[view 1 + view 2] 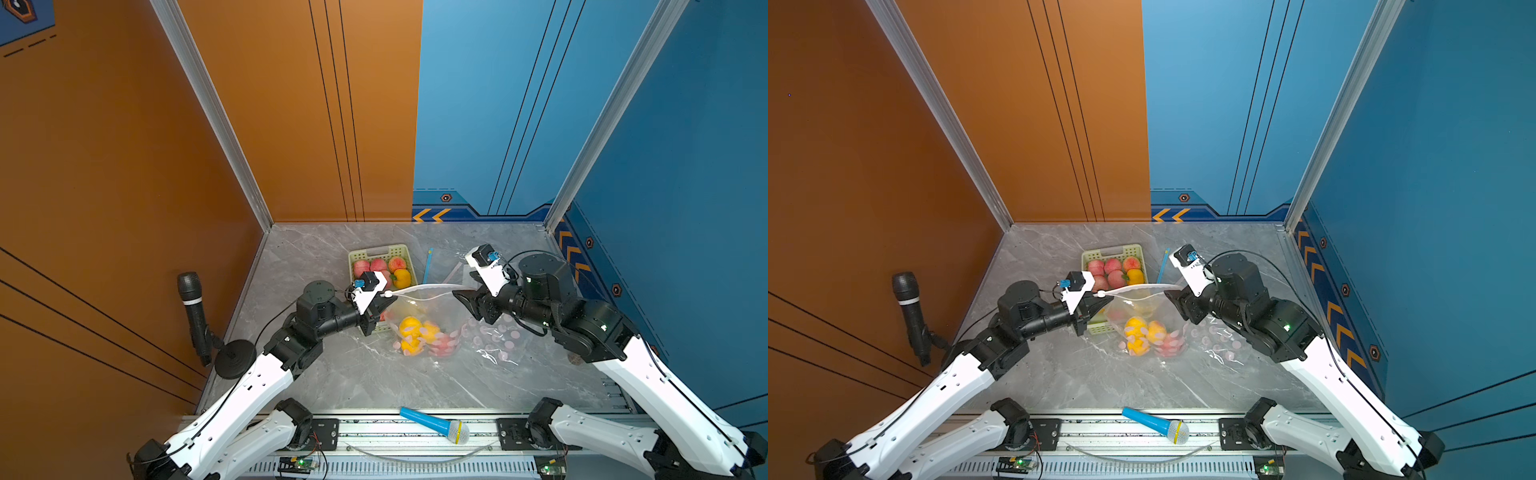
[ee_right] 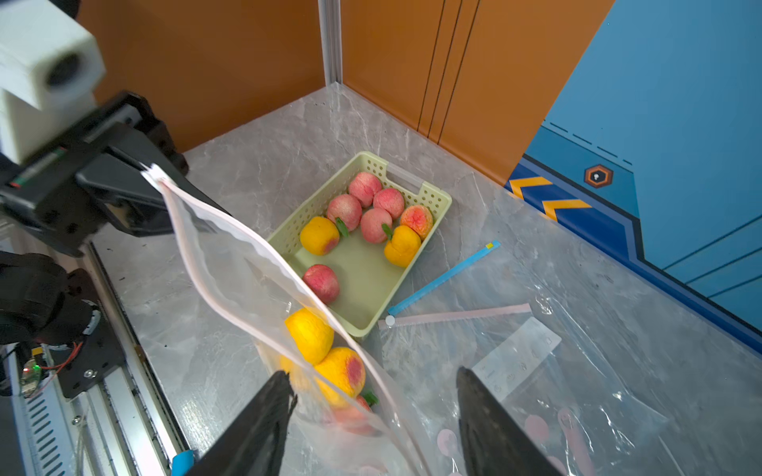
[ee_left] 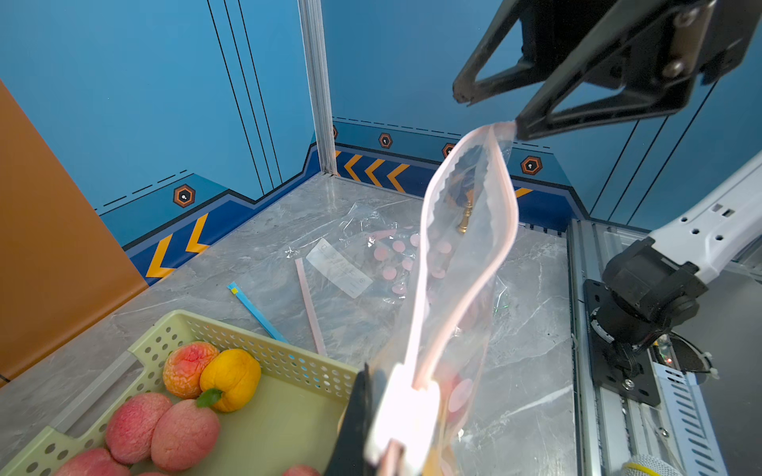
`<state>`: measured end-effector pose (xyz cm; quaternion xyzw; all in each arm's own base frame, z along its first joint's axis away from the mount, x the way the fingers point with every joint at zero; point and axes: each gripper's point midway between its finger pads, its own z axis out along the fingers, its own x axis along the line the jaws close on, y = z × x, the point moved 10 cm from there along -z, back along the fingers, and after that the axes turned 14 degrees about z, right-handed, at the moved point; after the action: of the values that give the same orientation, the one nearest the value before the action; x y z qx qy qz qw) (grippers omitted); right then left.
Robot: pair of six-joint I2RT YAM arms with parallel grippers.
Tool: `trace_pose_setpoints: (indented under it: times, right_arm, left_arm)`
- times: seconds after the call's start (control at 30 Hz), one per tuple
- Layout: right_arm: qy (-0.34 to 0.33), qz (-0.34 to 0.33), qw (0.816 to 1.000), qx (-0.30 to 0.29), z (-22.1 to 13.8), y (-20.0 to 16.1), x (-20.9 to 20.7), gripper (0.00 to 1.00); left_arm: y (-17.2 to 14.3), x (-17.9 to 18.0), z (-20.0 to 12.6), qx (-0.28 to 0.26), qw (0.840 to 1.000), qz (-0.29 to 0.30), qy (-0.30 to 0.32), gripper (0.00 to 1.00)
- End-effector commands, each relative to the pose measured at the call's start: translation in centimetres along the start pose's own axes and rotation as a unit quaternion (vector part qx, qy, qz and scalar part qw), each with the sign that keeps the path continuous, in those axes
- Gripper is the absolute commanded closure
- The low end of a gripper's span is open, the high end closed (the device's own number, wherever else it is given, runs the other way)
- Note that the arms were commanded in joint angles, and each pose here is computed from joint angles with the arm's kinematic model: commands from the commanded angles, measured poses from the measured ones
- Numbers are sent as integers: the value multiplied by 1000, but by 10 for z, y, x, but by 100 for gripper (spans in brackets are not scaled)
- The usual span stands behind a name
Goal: Place the peach in a zip-top bag and seal the zipper
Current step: Adjust the zipper food storage bag at the center of the board, then zip the zipper on the zipper food storage bag.
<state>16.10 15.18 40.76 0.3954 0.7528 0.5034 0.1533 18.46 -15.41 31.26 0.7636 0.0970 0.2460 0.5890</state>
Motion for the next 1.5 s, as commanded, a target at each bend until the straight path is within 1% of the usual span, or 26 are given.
trace_pose_setpoints:
  times: [0.0, 0.1, 0.23, 0.37, 0.5, 0.67, 0.9, 1.1, 1.27, 1.47]
  right_arm:
    - [48, -33, 998, -37, -12, 17, 18, 38]
    - [73, -73, 993, -63, -11, 21, 33, 39]
    - [116, -120, 984, -64, 4, 22, 54, 39]
    - [153, -147, 977, -28, 26, 25, 68, 42]
    - [178, -174, 969, 8, 46, 27, 80, 50]
    - [188, -198, 962, 29, 64, 28, 85, 58]
    - [251, -183, 949, 50, 78, 27, 82, 59]
    - [265, -173, 946, 68, 92, 27, 78, 60]
    - [267, -170, 946, 72, 98, 28, 78, 61]
    - [275, -162, 944, 87, 103, 27, 76, 67]
  left_arm:
    - [5, 1, -2, 0, 1000, 19, -11, 100]
    - [6, 0, -2, -5, 1000, 27, -15, 100]
    - [9, -1, -4, -8, 999, 31, -23, 100]
    - [11, -3, -6, -11, 999, 33, -28, 100]
    - [11, -5, -6, -11, 999, 35, -30, 100]
    - [10, -6, -4, -9, 999, 32, -34, 100]
    - [9, -9, -2, -19, 998, 34, -41, 100]
    - [12, -12, -2, -22, 998, 39, -54, 100]
    - [11, -13, -1, -19, 998, 39, -52, 100]
    - [12, -13, -2, -19, 998, 41, -48, 100]
